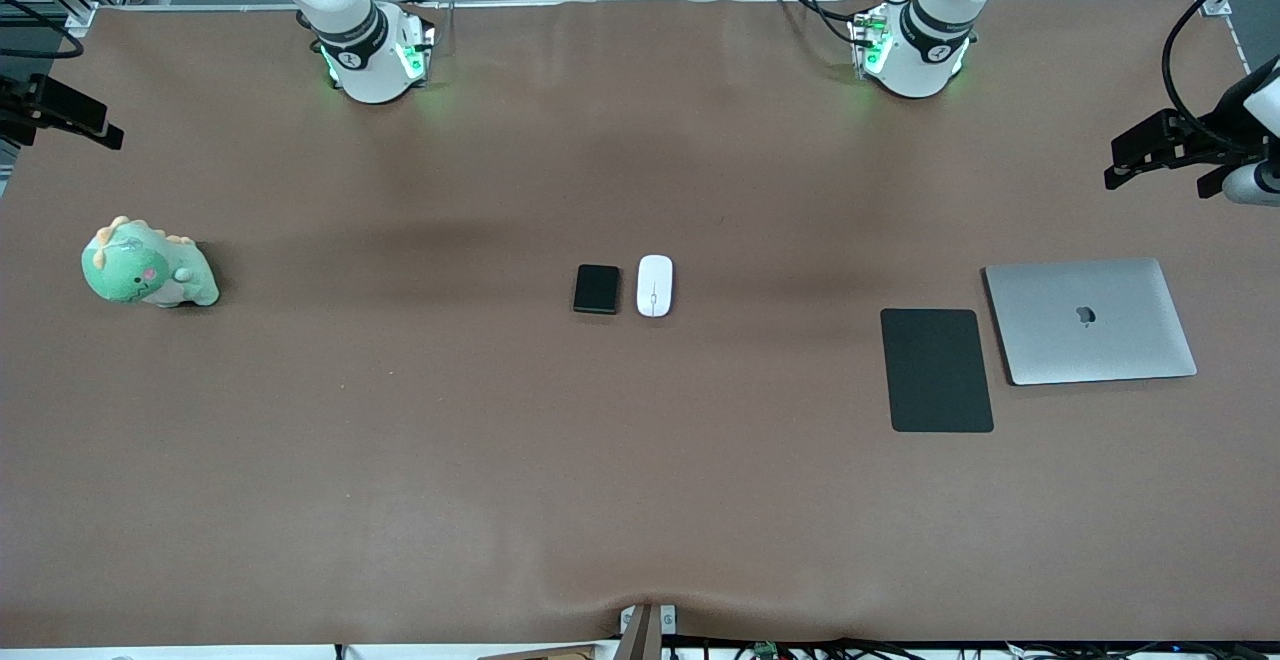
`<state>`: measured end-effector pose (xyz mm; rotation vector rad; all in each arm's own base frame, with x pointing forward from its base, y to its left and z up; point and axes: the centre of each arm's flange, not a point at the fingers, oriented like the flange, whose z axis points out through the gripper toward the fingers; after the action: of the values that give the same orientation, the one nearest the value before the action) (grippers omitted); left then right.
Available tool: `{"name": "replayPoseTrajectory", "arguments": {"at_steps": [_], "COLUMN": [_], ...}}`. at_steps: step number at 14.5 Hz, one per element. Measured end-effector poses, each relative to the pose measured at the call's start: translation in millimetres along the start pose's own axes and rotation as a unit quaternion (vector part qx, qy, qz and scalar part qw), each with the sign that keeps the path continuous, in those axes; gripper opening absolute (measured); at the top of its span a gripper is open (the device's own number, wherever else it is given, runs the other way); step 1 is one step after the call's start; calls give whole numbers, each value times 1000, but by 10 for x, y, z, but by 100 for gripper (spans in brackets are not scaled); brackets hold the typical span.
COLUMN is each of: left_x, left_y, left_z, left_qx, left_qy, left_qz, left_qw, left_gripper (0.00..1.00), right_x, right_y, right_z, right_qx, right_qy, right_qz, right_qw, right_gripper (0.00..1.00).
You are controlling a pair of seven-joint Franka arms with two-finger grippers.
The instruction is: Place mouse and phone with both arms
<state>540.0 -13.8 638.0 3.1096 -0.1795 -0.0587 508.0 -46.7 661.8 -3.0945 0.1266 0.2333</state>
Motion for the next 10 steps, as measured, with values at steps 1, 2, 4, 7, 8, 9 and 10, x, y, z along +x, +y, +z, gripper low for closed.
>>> {"name": "replayPoseTrajectory", "arguments": {"at_steps": [1, 2, 4, 7, 8, 9, 10], "left_x": [1, 2, 3, 25, 46, 75, 109], "left_y": [0, -1, -1, 6, 18, 37, 62], "left_z": [2, 4, 6, -7, -9, 4, 41], "left_qx": [0, 0, 0, 0, 0, -1, -1], "left_qy": [0, 0, -1, 1, 2, 1, -2], "left_qz": [1, 2, 2, 3, 4, 7, 9], "left_qw": [1000, 1000, 1000, 1000, 1000, 1000, 1000], "left_gripper": [100, 100, 100, 100, 100, 100, 100], "right_x": [0, -1, 0, 5, 8, 10, 10], "right_y": [2, 2, 4, 10, 11, 12, 13], "right_z": [0, 1, 2, 8, 11, 13, 14], "right_qx": [0, 0, 0, 1, 2, 2, 2], "right_qy": [0, 0, -1, -1, -2, -2, -2], "right_qz": [0, 0, 0, 1, 1, 1, 1], "right_qw": [1000, 1000, 1000, 1000, 1000, 1000, 1000], "right_gripper": [100, 100, 100, 100, 100, 100, 100]}}
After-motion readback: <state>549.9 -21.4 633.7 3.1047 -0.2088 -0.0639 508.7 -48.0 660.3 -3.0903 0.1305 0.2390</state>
